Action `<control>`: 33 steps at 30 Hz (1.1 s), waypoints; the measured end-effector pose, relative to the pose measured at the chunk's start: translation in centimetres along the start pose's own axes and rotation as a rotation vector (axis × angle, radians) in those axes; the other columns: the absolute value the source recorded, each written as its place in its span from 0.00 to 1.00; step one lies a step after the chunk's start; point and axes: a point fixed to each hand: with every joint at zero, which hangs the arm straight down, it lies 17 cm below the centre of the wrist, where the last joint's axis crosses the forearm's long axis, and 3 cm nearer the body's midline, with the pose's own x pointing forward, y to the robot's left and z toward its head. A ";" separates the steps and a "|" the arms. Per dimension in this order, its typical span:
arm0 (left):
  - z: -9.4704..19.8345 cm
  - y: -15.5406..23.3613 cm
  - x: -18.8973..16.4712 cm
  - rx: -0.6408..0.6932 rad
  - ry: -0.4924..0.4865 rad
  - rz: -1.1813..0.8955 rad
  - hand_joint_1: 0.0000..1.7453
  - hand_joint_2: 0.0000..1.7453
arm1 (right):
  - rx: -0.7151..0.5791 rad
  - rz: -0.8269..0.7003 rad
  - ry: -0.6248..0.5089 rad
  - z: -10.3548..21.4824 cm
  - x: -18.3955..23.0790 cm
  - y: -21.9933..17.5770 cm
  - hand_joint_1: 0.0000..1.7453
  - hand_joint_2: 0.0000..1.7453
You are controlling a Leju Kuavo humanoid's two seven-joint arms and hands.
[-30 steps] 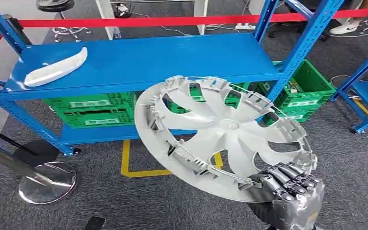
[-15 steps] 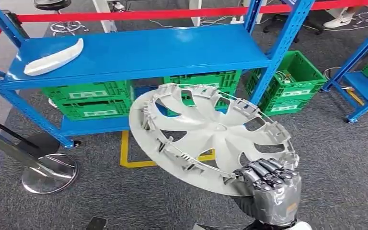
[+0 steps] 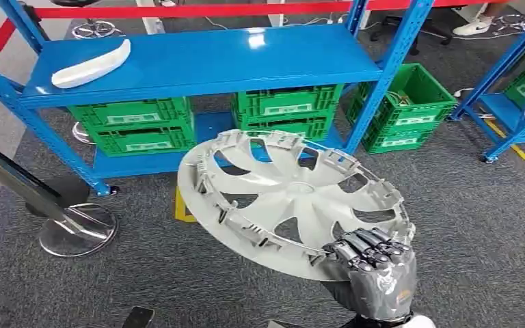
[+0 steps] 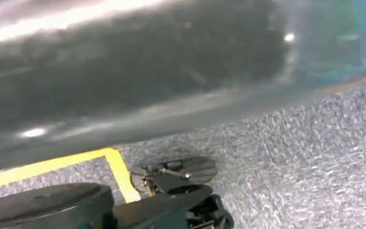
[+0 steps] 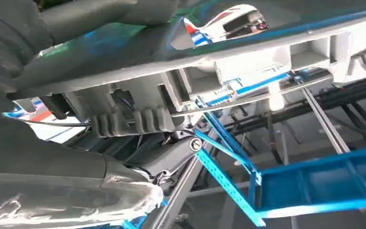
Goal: Take the parts from the cabinet and place them on the table.
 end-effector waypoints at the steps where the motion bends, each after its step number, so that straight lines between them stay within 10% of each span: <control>1: 0.0 0.0 0.1 0.001 -0.001 0.001 0.00 0.00 | 0.001 -0.004 -0.001 0.0 0.1 0.1 1.00 1.00; 33: -0.1 1.0 -0.3 0.024 0.007 0.012 0.00 0.00 | -0.007 0.002 -0.017 -0.3 0.4 -0.1 1.00 1.00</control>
